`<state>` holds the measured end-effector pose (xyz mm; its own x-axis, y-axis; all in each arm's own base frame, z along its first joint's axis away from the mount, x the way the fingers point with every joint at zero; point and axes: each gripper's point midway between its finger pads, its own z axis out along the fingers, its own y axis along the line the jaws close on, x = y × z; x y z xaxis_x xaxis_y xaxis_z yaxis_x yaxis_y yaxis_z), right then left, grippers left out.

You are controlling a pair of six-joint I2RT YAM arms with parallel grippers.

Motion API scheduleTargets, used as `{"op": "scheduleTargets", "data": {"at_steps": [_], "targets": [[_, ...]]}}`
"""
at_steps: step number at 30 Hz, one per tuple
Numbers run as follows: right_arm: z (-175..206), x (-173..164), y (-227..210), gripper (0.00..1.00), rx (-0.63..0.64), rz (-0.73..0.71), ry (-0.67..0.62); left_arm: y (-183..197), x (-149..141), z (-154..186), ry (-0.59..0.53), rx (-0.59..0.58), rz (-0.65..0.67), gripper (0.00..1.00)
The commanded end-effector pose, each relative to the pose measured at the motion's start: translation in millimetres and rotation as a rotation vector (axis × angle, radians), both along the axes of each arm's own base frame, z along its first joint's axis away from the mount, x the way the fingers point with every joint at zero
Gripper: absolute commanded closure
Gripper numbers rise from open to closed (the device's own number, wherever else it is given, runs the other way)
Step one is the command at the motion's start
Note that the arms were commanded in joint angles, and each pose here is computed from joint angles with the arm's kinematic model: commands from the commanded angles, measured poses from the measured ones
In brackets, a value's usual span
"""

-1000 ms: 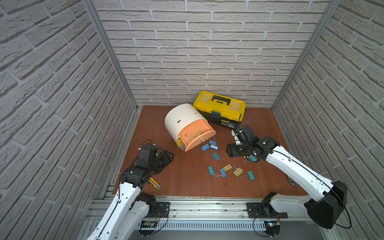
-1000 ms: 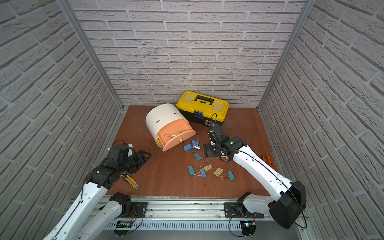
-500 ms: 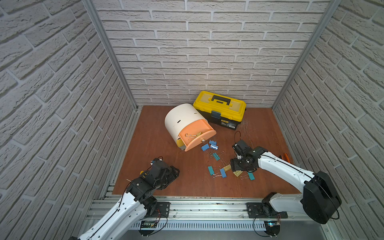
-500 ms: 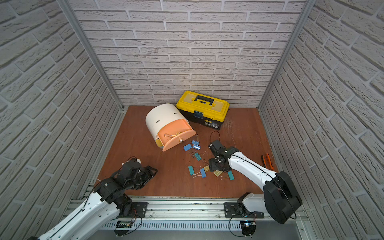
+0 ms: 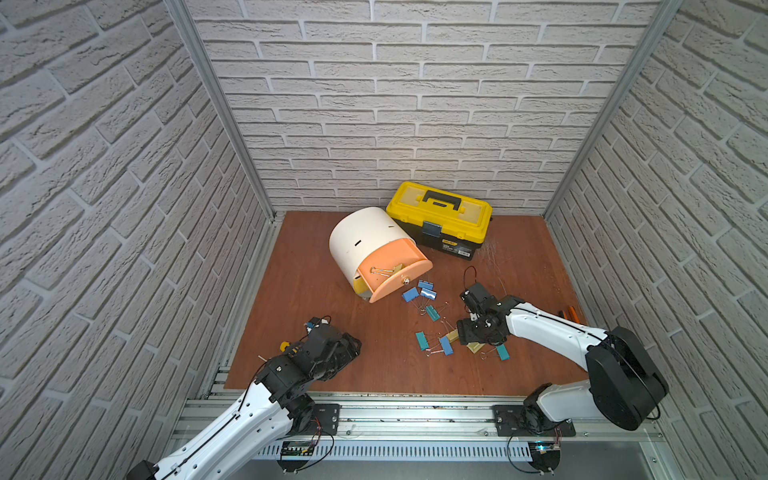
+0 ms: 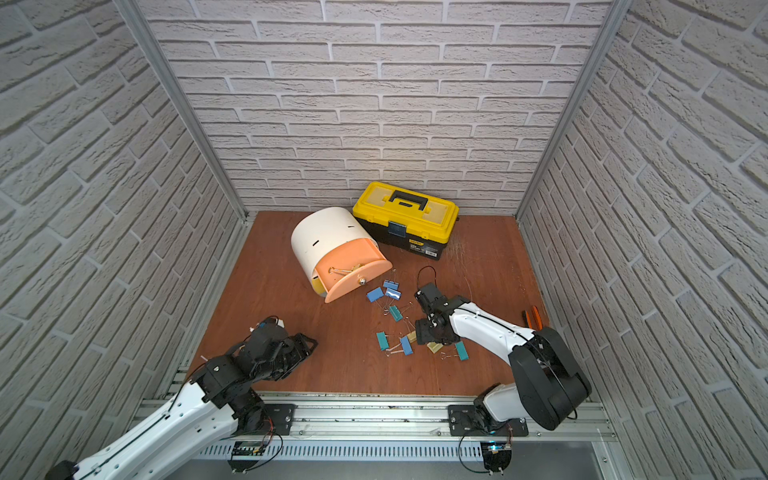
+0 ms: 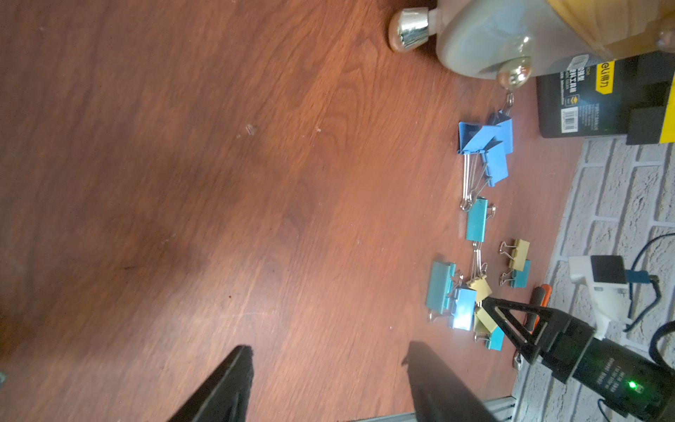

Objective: Put the binder clips in the drawer according to color
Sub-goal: Pick up the binder clip at the center of the board.

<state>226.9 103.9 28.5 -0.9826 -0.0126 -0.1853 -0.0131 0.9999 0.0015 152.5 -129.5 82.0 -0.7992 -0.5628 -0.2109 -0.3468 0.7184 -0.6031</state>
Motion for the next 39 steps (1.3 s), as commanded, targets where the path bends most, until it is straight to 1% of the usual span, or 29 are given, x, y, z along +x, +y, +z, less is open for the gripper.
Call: {"op": "scheduleTargets", "data": {"at_steps": [1, 6, 10, 16, 23, 30, 36, 39], "targets": [[-2.3, 3.0, 1.8, 0.22, 0.015, 0.007, -0.01, -2.2, 7.1, 13.9, -0.048, -0.017, 0.01, 0.29], [-3.6, -7.6, 10.3, 0.22, 0.088, 0.002, 0.008, -0.5, 7.0, 16.1, -0.057, -0.02, 0.017, 0.28], [-0.9, -16.5, 9.8, 0.22, 0.106, -0.012, 0.015, -0.2, 7.1, 16.5, -0.058, -0.019, 0.018, 0.28], [4.8, -27.1, -1.7, 0.22, 0.067, -0.043, 0.013, -0.9, 9.0, 17.0, -0.063, -0.02, 0.021, 0.28], [1.6, -27.8, -12.0, 0.24, 0.002, -0.07, 0.027, -4.7, 12.4, 19.1, -0.067, -0.02, 0.014, 0.28], [-6.0, -27.4, -7.2, 0.29, -0.001, -0.044, 0.057, -4.8, 13.6, 20.9, -0.073, -0.016, 0.015, 0.28], [-6.6, -25.3, -4.2, 0.34, 0.003, -0.036, 0.054, -4.0, 13.1, 20.4, -0.073, -0.013, 0.018, 0.28], [-5.9, -23.6, -2.0, 0.39, 0.005, -0.026, 0.055, -3.8, 13.2, 20.5, -0.073, -0.011, 0.019, 0.28]]}}
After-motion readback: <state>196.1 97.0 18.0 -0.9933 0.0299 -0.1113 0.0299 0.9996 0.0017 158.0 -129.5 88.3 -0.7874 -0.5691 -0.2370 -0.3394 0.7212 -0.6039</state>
